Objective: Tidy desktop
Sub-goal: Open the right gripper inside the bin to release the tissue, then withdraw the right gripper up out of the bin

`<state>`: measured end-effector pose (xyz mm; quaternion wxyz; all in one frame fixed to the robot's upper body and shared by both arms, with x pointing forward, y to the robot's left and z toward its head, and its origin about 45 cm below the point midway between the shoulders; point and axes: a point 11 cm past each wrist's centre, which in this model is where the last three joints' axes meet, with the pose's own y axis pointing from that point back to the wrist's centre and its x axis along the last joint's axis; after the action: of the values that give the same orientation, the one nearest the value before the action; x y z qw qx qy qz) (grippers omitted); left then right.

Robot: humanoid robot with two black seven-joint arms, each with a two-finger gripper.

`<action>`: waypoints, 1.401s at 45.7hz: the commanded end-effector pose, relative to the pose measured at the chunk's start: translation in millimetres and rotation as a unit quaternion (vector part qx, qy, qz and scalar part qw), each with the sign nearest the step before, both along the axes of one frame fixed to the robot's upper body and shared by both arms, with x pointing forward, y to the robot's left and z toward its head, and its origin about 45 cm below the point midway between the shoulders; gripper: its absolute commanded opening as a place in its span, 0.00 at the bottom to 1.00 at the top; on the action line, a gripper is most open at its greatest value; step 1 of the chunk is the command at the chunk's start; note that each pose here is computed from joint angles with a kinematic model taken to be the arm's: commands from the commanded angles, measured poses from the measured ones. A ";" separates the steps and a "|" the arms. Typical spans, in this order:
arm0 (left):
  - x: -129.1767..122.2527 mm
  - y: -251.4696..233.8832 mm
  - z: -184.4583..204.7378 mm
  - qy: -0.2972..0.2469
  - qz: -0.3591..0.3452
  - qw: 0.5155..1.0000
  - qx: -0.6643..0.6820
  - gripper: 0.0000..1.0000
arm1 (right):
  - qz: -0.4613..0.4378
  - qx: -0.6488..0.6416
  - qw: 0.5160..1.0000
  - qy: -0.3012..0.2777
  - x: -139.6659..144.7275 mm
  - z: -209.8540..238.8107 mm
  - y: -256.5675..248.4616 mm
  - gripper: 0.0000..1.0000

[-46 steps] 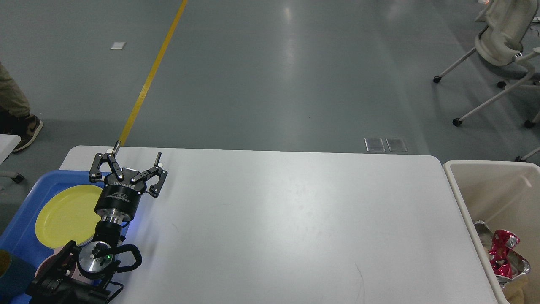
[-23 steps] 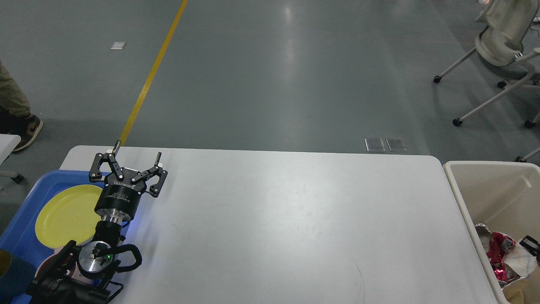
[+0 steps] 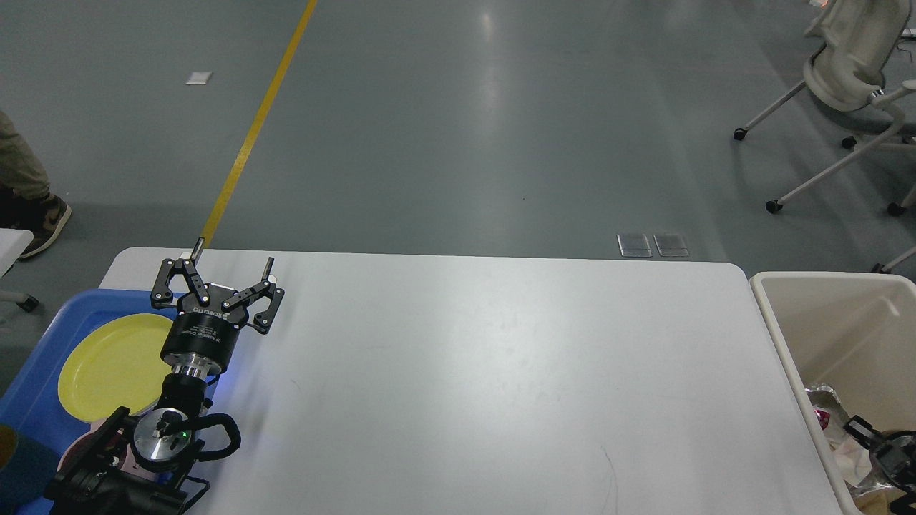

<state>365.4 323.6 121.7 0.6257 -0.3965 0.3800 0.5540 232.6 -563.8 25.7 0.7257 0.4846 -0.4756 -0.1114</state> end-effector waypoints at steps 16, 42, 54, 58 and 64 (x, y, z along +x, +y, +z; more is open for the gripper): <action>0.0 -0.1 0.0 0.000 0.000 1.000 0.000 0.96 | 0.001 -0.065 0.997 -0.046 -4.0 1.2 -7.1 1.00; 0.0 -0.1 0.0 0.000 0.000 1.000 0.000 0.96 | -0.002 -0.078 0.994 -0.073 14.8 24.3 -20.5 1.00; 0.0 -0.1 0.0 0.000 0.000 1.000 0.000 0.96 | -0.122 0.025 0.966 -0.228 78.8 67.1 -8.5 1.00; 0.0 -0.1 0.0 0.000 0.000 1.000 0.000 0.96 | -0.212 0.114 0.916 -0.321 106.3 83.2 4.2 1.00; 0.0 -0.1 0.0 0.000 0.000 1.000 0.000 0.96 | -0.314 0.273 0.800 -0.432 144.4 109.0 31.8 1.00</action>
<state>365.4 323.5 121.7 0.6256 -0.3965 0.3801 0.5540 343.6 -555.0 110.6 0.3917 0.4648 -0.7745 -0.1752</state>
